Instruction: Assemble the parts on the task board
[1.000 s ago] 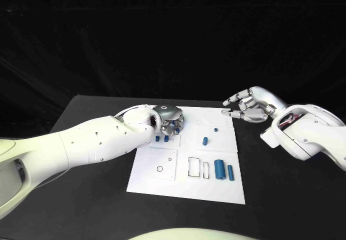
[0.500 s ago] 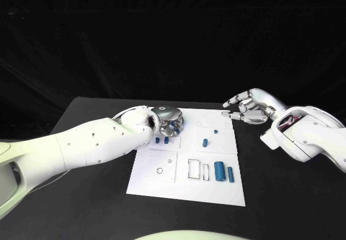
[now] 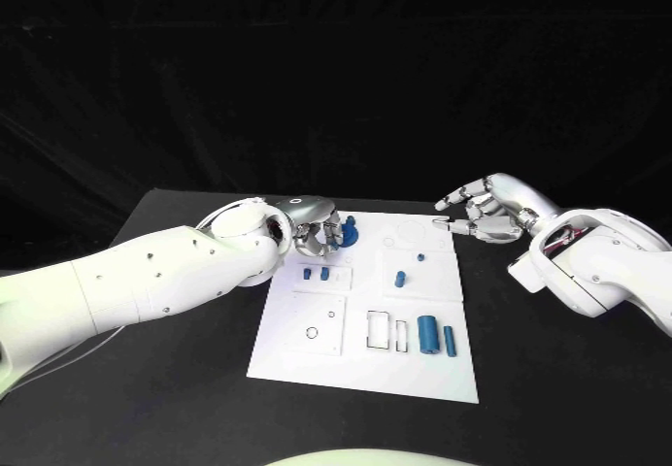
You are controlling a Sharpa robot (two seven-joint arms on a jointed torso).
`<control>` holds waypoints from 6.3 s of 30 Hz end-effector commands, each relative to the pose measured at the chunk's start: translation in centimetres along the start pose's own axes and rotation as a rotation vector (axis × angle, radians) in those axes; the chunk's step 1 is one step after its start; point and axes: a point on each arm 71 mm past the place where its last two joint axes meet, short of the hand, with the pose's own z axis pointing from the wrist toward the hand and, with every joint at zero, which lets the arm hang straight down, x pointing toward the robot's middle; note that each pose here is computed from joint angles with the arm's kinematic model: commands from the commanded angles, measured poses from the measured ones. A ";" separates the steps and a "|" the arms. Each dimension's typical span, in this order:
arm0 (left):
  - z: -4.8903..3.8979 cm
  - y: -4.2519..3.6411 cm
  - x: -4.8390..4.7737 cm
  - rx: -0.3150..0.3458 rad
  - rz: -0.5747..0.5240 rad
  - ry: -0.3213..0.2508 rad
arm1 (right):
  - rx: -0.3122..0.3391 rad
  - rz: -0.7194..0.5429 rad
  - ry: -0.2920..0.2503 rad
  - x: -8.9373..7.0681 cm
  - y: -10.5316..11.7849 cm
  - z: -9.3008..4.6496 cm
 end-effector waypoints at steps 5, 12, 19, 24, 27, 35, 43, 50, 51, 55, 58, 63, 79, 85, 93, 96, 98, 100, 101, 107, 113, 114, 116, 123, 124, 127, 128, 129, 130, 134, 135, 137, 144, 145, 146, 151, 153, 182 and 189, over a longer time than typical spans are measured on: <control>-0.64 1.13 -0.22 -0.042 -0.034 0.007 | -0.006 -0.005 0.003 0.1 0.1 0.0; -0.86 1.81 -0.16 -0.061 -0.035 0.021 | -0.007 -0.005 0.004 0.1 0.1 0.1; -0.74 1.95 0.04 -0.069 -0.035 0.035 | -0.008 -0.005 0.005 0.1 0.1 0.1; -0.65 2.05 0.23 -0.073 -0.034 0.046 | -0.008 -0.004 0.005 0.1 0.1 0.1; -0.63 2.14 0.33 -0.078 -0.033 0.055 | -0.008 -0.004 0.005 0.1 0.1 0.0; -0.56 2.23 0.58 -0.081 -0.031 0.077 | -0.008 -0.005 0.004 0.1 0.1 0.1; -0.44 2.11 0.95 -0.077 -0.032 0.094 | -0.008 -0.005 0.005 0.1 0.1 0.1; -0.44 2.09 1.20 -0.076 -0.033 0.102 | -0.006 -0.005 0.003 0.0 0.0 0.0; -0.44 2.10 1.22 -0.077 -0.033 0.103 | -0.006 -0.005 0.003 0.0 0.0 0.0; -0.50 2.20 1.28 -0.081 -0.032 0.110 | -0.006 -0.005 0.004 0.1 0.1 0.0; -0.55 2.27 1.31 -0.083 -0.032 0.114 | -0.006 -0.005 0.003 0.0 0.0 0.0; -0.57 2.34 1.34 -0.085 -0.031 0.116 | -0.006 -0.005 0.004 0.1 0.0 0.0; -0.43 2.53 1.53 -0.098 -0.033 0.131 | -0.006 -0.005 0.004 0.1 0.1 0.0; -0.47 2.70 1.53 -0.104 -0.032 0.131 | -0.005 -0.005 0.003 0.0 0.0 0.0; -0.50 2.79 1.47 -0.109 -0.033 0.124 | -0.004 -0.006 0.003 0.0 0.0 0.0; -0.53 2.89 1.45 -0.113 -0.032 0.121 | -0.003 -0.006 0.002 0.0 0.0 0.0; -0.59 3.04 1.38 -0.119 -0.032 0.115 | 0.003 -0.007 0.003 0.0 -0.1 0.0; -0.65 3.21 1.30 -0.123 -0.032 0.106 | 0.010 -0.008 0.007 0.0 -0.3 0.0; -0.70 3.33 1.24 -0.125 -0.032 0.099 | 0.014 -0.008 0.009 -0.1 -0.3 0.1; -1.13 4.11 0.51 -0.127 -0.035 0.021 | 0.030 -0.057 0.029 -0.2 -0.9 0.2; -2.09 5.18 -0.50 -0.142 -0.066 -0.042 | 0.003 -0.235 0.063 0.1 -1.2 0.4; -2.28 5.39 -0.67 -0.147 -0.084 -0.049 | 0.001 -0.265 0.074 0.3 -1.2 0.5; -2.82 5.95 -1.26 -0.157 -0.161 -0.079 | 0.007 -0.352 0.112 0.8 -1.3 0.5; -4.96 7.24 -3.20 -0.203 -0.652 -0.306 | 0.036 -0.591 0.198 2.5 -1.1 0.8; -5.27 7.38 -3.36 -0.210 -0.708 -0.332 | 0.038 -0.612 0.201 2.7 -1.1 0.9; -6.04 7.64 -3.69 -0.210 -0.850 -0.389 | 0.039 -0.663 0.200 3.2 -0.9 1.2; -6.24 7.65 -3.75 -0.203 -0.901 -0.401 | 0.037 -0.674 0.195 3.4 -0.8 1.3; -6.39 7.63 -3.77 -0.191 -0.958 -0.406 | 0.032 -0.681 0.185 3.6 -0.7 1.5; -6.48 7.57 -3.75 -0.176 -1.007 -0.403 | 0.027 -0.686 0.174 3.7 -0.7 1.6; -6.79 6.87 -3.66 -0.082 -1.180 -0.384 | 0.009 -0.706 0.149 4.4 -0.3 1.9; -6.83 6.61 -3.66 -0.059 -1.207 -0.377 | 0.006 -0.707 0.148 4.7 -0.3 2.0; -6.89 6.07 -3.67 -0.018 -1.250 -0.364 | -0.002 -0.708 0.149 5.1 -0.1 2.2; -6.96 4.75 -3.65 0.041 -1.330 -0.343 | -0.020 -0.704 0.161 6.4 0.2 2.5; -6.96 4.63 -3.65 0.046 -1.336 -0.341 | -0.022 -0.703 0.163 6.5 0.3 2.6; -6.97 4.53 -3.64 0.049 -1.342 -0.340 | -0.024 -0.702 0.166 6.6 0.3 2.6; -6.99 4.26 -3.64 0.056 -1.357 -0.336 | -0.026 -0.696 0.181 7.2 0.3 2.9; -6.99 4.22 -3.63 0.058 -1.359 -0.335 | -0.025 -0.695 0.185 7.5 0.2 3.0; -6.96 4.06 -3.57 0.063 -1.368 -0.318 | -0.007 -0.698 0.234 8.9 -0.4 3.6; -6.92 4.04 -3.53 0.061 -1.370 -0.311 | 0.001 -0.703 0.250 9.2 -0.5 3.7</control>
